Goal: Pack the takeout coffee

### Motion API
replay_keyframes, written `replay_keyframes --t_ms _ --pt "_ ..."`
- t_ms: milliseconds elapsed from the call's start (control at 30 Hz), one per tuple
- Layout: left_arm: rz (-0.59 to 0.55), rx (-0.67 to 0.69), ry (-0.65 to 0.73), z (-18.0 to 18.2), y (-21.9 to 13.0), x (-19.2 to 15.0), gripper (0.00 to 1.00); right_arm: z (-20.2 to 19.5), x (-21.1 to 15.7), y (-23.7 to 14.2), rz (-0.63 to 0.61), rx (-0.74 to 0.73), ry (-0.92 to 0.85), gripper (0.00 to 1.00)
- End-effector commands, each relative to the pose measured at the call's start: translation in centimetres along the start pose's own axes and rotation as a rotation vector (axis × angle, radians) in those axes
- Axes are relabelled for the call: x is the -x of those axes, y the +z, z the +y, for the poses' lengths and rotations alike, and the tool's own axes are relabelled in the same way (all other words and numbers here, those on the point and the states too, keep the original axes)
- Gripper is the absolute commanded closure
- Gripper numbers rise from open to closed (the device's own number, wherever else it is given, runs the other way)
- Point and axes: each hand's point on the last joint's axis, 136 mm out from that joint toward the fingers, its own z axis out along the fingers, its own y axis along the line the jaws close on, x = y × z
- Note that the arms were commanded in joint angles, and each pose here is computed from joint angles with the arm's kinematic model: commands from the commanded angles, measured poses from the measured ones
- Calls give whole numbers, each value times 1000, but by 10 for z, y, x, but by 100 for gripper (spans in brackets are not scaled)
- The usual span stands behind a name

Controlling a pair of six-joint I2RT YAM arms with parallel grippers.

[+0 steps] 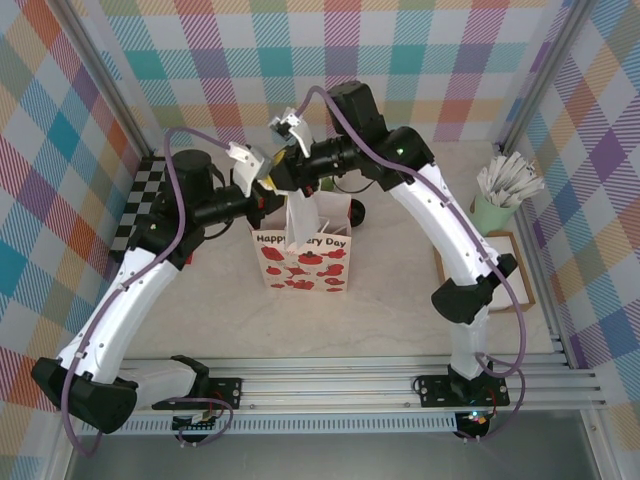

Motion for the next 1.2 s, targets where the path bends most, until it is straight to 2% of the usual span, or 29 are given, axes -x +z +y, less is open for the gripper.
replay_keyframes --t_ms 0,67,133,233,267,300,367,433,500,533,600,667,833,1000,1100,1167 --pt "31 200 -113 22 -11 -7 100 -37 -6 -30 24 -208 22 76" --pt "65 308 -165 36 -11 -17 100 -47 -2 -35 6 -274 37 47" --pt "82 377 -204 44 -10 -20 100 -52 1 -40 -9 -315 43 35" --pt "94 416 -282 49 -1 -19 100 -56 -5 -49 10 -372 49 24" --pt "101 429 -310 51 2 -17 100 -57 -12 -53 34 -397 59 15" --pt "111 460 -340 55 4 -18 100 -59 -18 -59 58 -429 71 14" --pt "140 529 -415 64 6 -23 100 -69 -39 -70 128 -522 108 15" --pt "157 577 -493 70 8 -26 100 -92 -62 -91 169 -720 216 17" --pt "169 586 -545 71 13 -28 100 -108 -81 -111 174 -891 348 19" --pt "172 582 -564 71 15 -27 100 -106 -86 -113 163 -905 426 22" --pt "178 602 -588 72 17 -27 100 -95 -87 -103 132 -855 558 30" --pt "173 648 -613 78 14 -26 100 -82 -92 -85 137 -819 648 33" --pt "180 710 -664 86 12 -33 100 -69 -132 -78 228 -948 831 41" --pt "183 725 -708 87 15 -39 100 -59 -153 -97 191 -989 879 41" --pt "166 719 -721 88 17 -38 100 -48 -153 -88 166 -890 894 42" --pt "168 704 -728 86 20 -38 100 -39 -145 -65 153 -761 933 49"
